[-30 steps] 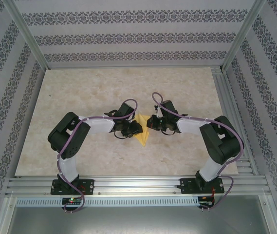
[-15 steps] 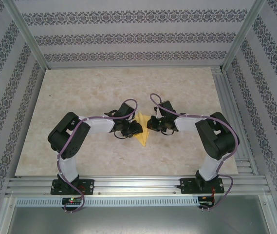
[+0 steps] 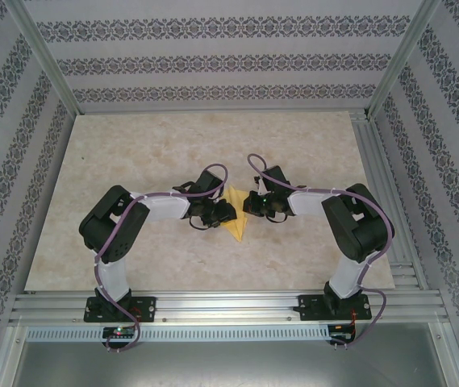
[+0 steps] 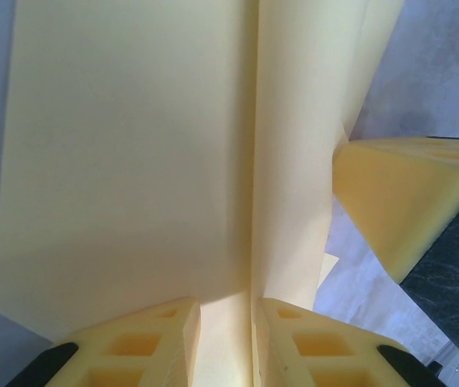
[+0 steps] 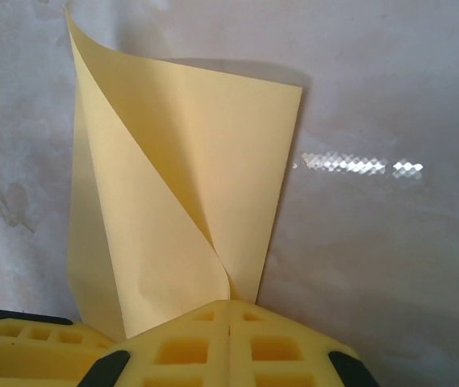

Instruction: Fold a paper plane with a square sheet of paper (fold left side to right side)

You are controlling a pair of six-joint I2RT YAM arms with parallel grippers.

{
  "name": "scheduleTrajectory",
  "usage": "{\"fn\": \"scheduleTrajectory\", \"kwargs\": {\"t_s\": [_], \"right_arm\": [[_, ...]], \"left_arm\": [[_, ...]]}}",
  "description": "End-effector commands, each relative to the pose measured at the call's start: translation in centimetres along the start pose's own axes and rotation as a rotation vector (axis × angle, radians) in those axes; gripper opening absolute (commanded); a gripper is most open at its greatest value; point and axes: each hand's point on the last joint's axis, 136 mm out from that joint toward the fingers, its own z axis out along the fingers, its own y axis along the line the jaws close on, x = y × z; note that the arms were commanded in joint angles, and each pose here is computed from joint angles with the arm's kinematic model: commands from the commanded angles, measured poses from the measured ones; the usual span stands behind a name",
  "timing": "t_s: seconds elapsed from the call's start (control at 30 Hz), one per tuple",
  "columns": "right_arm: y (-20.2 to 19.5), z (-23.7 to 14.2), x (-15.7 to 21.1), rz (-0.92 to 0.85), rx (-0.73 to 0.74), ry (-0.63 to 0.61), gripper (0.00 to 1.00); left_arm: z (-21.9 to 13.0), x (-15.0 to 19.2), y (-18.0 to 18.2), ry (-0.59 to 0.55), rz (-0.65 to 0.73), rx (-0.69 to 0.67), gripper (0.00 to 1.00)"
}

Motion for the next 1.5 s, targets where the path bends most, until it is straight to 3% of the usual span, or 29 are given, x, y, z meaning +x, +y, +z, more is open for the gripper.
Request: {"fn": "scheduleTrajectory", "kwargs": {"t_s": [0.0, 0.27, 0.43, 0.67, 1.47], "right_arm": [[-1.8, 0.4, 0.9, -0.007, 0.082, 0.034, 0.03], [-1.8, 0.6, 1.4, -0.010, 0.090, 0.048, 0.03], [-1.6, 0.5, 1.4, -0.016, 0.093, 0.047, 0.03], [-1.4, 0.6, 1.4, -0.024, 0.094, 0.049, 0.03], [0.4, 0.2, -0.2, -0.054, 0.059, 0.029, 0.06]], "left_arm": [[-1.4, 0.1, 0.3, -0.009, 0.011, -0.045, 0.30], [-4.7, -1.1, -3.6, -0.063, 0.062, 0.037, 0.33], [-3.0, -1.2, -4.7, -0.015, 0.042, 0.109, 0.26], [-1.0, -1.8, -5.3, 0.007, 0.013, 0.159, 0.24], [2.0, -0.2, 0.4, 0.035, -0.060, 0.044, 0.23]]}}
